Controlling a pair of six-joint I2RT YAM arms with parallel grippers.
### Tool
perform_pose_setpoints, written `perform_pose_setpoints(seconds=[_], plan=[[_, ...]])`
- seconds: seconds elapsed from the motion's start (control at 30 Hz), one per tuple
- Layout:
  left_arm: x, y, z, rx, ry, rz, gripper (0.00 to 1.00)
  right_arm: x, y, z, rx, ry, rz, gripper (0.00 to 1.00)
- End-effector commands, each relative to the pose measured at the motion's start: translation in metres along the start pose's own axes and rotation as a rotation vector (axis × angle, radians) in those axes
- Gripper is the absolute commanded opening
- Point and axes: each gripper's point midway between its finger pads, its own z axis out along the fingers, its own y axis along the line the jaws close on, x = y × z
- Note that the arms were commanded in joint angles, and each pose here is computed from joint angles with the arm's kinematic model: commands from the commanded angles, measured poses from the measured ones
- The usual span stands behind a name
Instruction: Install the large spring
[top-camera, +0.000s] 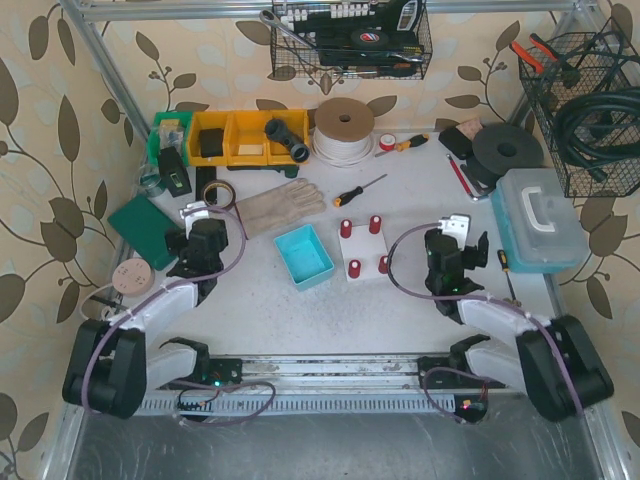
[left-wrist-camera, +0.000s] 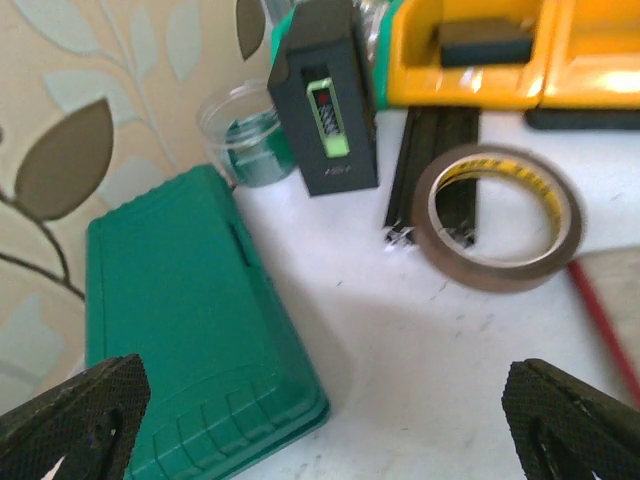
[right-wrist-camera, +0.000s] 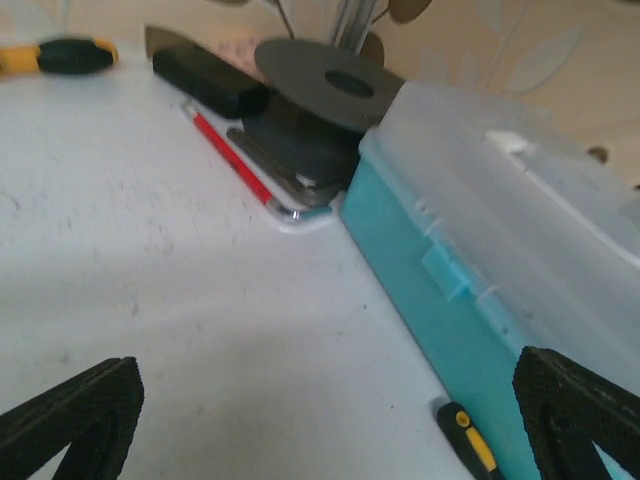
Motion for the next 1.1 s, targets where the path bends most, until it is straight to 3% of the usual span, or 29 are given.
perform_pose_setpoints(seconds=[0.0, 0.1, 0.23, 0.37, 0.47, 0.63, 0.77, 1.07], plan=[[-0.007, 0.008, 0.02, -0.013, -0.082, -0.033, 0.98, -0.014, 0.017, 0.014, -0.056, -0.119, 0.019, 1.0], [-0.014, 0.019, 0.032, -0.063, -0.098, -0.092, 0.99, -0.022, 0.037, 0.025, -0.125, -0.153, -0.036, 1.0], [-0.022, 0.008, 0.048, -0.03, -0.091, -0.045, 0.98, -0.019, 0.056, 0.036, -0.179, -0.217, -0.083, 1.0], [-0.023, -0.009, 0.045, 0.072, -0.112, 0.009, 0.98, -0.007, 0.049, 0.042, -0.249, -0.165, -0.016, 1.0], [-0.008, -0.015, 0.033, 0.151, -0.062, 0.06, 0.98, -0.004, 0.05, 0.044, -0.275, -0.146, -0.006, 1.0], [0.0, 0.008, 0.025, 0.055, -0.138, 0.016, 0.99, 0.004, 0.061, 0.053, -0.306, -0.124, -0.036, 1.0], [0.015, -0.027, 0.031, 0.22, -0.129, 0.102, 0.98, 0.002, 0.06, 0.056, -0.311, -0.126, -0.028, 1.0], [0.039, -0.047, 0.046, 0.319, -0.118, 0.132, 0.98, 0.005, 0.059, 0.061, -0.296, -0.081, -0.022, 1.0]])
